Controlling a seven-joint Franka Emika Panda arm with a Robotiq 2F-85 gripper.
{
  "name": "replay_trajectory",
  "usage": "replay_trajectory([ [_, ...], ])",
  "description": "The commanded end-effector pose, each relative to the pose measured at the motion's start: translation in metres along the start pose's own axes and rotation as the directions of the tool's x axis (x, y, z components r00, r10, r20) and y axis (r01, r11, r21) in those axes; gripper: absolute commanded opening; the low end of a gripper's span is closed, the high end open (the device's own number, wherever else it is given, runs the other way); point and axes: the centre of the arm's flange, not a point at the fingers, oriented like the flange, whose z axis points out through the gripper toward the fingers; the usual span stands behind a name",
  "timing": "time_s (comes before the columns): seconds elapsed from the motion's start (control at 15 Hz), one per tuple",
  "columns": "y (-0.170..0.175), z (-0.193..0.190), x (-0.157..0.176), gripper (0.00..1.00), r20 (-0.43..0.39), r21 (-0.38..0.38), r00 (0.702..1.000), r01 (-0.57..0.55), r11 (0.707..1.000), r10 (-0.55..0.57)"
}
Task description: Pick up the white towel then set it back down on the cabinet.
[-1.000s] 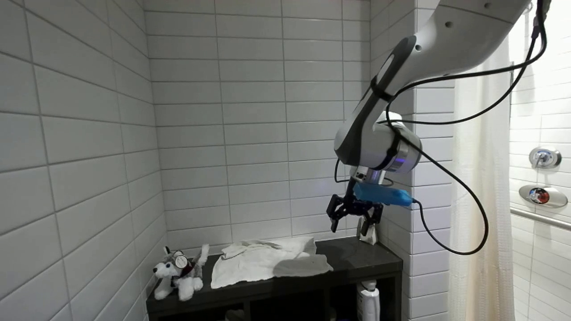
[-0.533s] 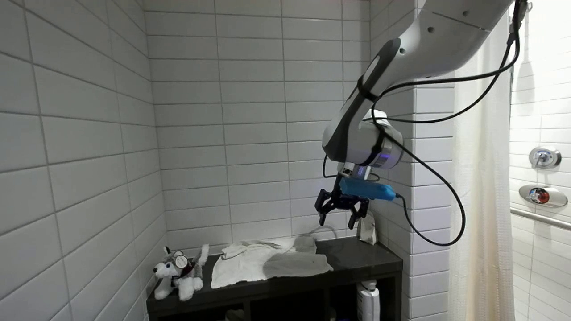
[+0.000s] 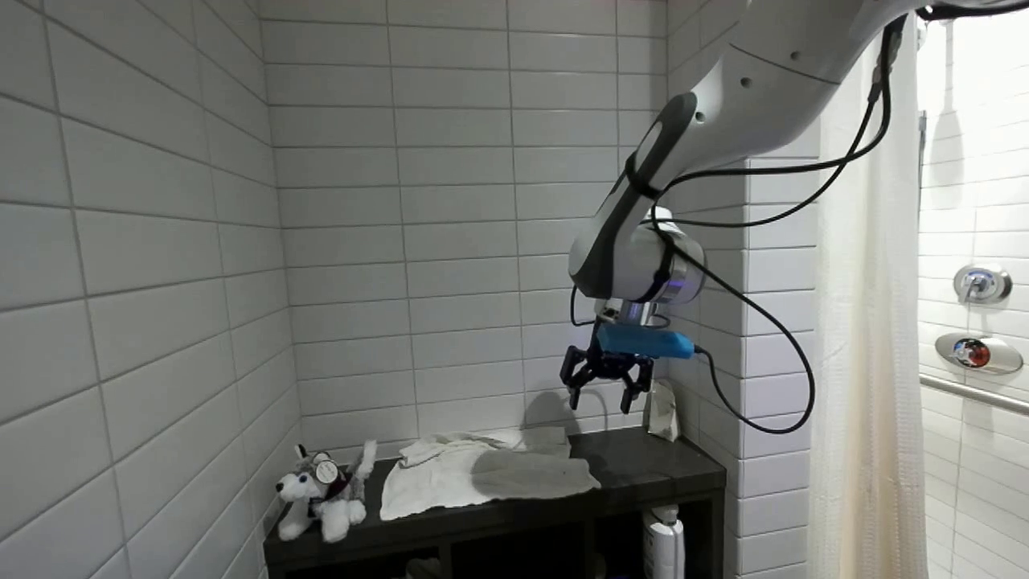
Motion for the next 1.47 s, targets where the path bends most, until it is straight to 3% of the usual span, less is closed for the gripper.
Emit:
replay_trajectory([
  [0.0,0.007,0.000,0.024,1.00,0.024,-0.024,1.000,0.014,1.000,-0.014],
  [0.27,0.012,0.009,0.035,1.00,0.041,-0.052,0.998,0.047,0.998,-0.045],
  [0.8,0.000,0.057,0.020,1.00,0.084,-0.135,0.983,0.171,0.976,-0.161],
  [1.4,-0.004,0.078,0.014,1.00,0.118,-0.117,0.976,0.197,0.973,-0.184],
])
